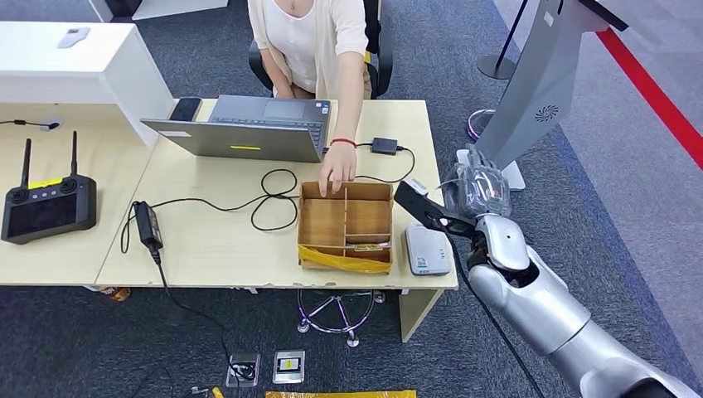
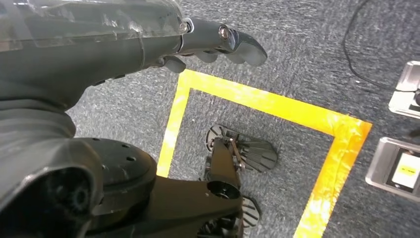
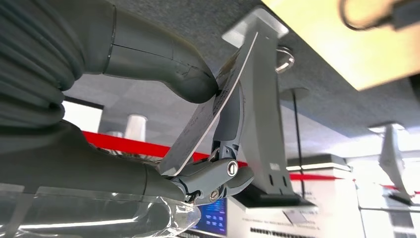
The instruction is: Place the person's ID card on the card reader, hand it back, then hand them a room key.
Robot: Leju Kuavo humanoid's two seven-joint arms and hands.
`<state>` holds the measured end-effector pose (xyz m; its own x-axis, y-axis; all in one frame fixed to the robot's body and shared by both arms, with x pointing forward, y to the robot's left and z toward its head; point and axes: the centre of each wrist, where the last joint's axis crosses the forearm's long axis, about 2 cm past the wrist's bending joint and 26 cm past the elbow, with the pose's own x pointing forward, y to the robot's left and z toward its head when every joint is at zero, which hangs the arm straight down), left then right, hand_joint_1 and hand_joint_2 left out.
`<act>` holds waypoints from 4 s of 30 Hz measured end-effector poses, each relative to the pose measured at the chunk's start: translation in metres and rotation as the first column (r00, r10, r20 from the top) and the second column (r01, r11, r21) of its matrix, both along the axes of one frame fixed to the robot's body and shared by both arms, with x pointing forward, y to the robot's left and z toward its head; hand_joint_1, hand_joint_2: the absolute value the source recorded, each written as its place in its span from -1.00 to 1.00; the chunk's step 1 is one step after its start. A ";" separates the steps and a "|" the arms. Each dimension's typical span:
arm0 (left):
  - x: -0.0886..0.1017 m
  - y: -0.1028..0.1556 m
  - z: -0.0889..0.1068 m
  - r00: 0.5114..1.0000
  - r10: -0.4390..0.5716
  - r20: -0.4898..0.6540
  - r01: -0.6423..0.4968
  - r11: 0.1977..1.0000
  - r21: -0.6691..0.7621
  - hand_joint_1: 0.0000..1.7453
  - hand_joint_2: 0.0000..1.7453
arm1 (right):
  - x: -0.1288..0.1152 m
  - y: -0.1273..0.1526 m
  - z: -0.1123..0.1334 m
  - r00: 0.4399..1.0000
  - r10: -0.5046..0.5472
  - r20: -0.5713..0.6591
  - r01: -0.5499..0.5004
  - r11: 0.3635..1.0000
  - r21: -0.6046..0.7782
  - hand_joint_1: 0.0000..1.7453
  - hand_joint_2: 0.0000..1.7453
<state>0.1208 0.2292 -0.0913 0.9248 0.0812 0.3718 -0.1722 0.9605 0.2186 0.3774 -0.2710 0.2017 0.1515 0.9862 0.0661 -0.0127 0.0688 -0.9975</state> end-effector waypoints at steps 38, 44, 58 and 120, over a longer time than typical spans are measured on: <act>0.017 -0.008 0.006 1.000 -0.011 0.015 0.011 1.000 -0.003 -1.00 -1.00 | 0.035 0.089 0.048 0.973 0.223 0.056 -0.224 0.975 -0.002 1.00 1.00; 0.017 -0.008 0.006 1.000 -0.006 0.014 0.006 1.000 -0.002 -1.00 -1.00 | 0.040 0.093 0.050 0.970 0.237 0.055 -0.239 0.971 0.014 1.00 1.00; 0.018 -0.008 0.006 1.000 0.001 0.014 -0.001 1.000 0.004 -1.00 -1.00 | 0.047 0.117 0.056 0.961 0.266 0.073 -0.267 0.964 0.007 1.00 1.00; 0.018 -0.013 0.007 1.000 0.014 0.023 -0.014 1.000 0.005 -1.00 -1.00 | 0.031 0.084 0.038 0.964 0.215 0.155 -0.212 0.977 -0.036 -1.00 -1.00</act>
<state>0.1393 0.2159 -0.0839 0.9150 0.0921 0.3929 -0.1905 0.9569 0.2193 0.4086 -0.1871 0.2399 -0.0736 0.9959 0.0535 0.1323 0.0629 -0.9892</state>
